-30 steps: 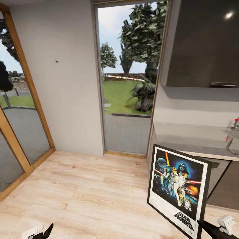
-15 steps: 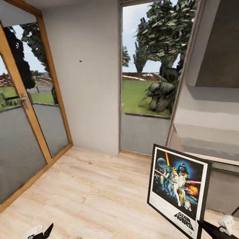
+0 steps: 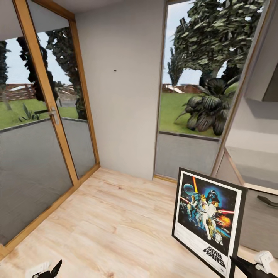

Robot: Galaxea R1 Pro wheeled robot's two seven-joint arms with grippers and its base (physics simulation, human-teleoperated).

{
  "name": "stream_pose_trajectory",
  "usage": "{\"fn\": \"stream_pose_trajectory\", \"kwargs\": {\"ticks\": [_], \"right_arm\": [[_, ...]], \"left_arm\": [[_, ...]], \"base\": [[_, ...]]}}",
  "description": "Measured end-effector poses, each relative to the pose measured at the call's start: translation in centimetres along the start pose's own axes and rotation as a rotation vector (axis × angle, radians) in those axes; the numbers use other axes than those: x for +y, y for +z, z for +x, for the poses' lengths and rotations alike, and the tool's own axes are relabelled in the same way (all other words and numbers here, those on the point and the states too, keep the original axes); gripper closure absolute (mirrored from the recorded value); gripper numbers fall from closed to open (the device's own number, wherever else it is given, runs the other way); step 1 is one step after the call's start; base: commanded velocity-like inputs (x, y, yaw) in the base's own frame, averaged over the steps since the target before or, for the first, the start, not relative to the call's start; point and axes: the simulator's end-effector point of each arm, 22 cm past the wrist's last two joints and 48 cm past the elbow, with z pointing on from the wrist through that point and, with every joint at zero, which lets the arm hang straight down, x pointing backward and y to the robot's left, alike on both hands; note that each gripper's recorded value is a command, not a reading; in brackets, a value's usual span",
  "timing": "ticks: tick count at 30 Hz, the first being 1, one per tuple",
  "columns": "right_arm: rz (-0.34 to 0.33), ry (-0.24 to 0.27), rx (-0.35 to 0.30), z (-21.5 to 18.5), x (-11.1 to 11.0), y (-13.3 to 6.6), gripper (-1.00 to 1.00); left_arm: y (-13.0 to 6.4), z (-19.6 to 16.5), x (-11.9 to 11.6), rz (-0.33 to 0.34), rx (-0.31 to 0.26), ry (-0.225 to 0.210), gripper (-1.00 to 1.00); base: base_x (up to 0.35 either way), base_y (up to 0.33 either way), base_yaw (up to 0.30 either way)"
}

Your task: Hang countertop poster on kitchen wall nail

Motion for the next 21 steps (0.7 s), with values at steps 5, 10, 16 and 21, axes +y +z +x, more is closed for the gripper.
{"fn": "stream_pose_trajectory", "kwargs": {"ticks": [5,10,16,21], "right_arm": [[0.015,0.001,0.001,0.03,-0.30,0.01,1.00],[0.016,0.001,0.001,0.03,-0.33,0.01,1.00],[0.017,0.001,0.001,0.04,-0.34,0.02,1.00],[0.016,0.001,0.002,0.06,-0.32,0.04,1.00]], "left_arm": [[-0.01,0.00,-0.01,0.000,0.000,0.001,-1.00],[-0.01,0.02,-0.02,0.001,0.001,0.001,-1.00],[0.00,0.02,-0.02,0.001,0.001,0.002,-1.00],[0.00,0.02,-0.02,0.001,0.001,0.002,-1.00]], "base": [[0.226,0.251,0.002],[0.239,0.261,0.000],[0.208,0.292,0.000],[0.155,0.322,0.000]]}}
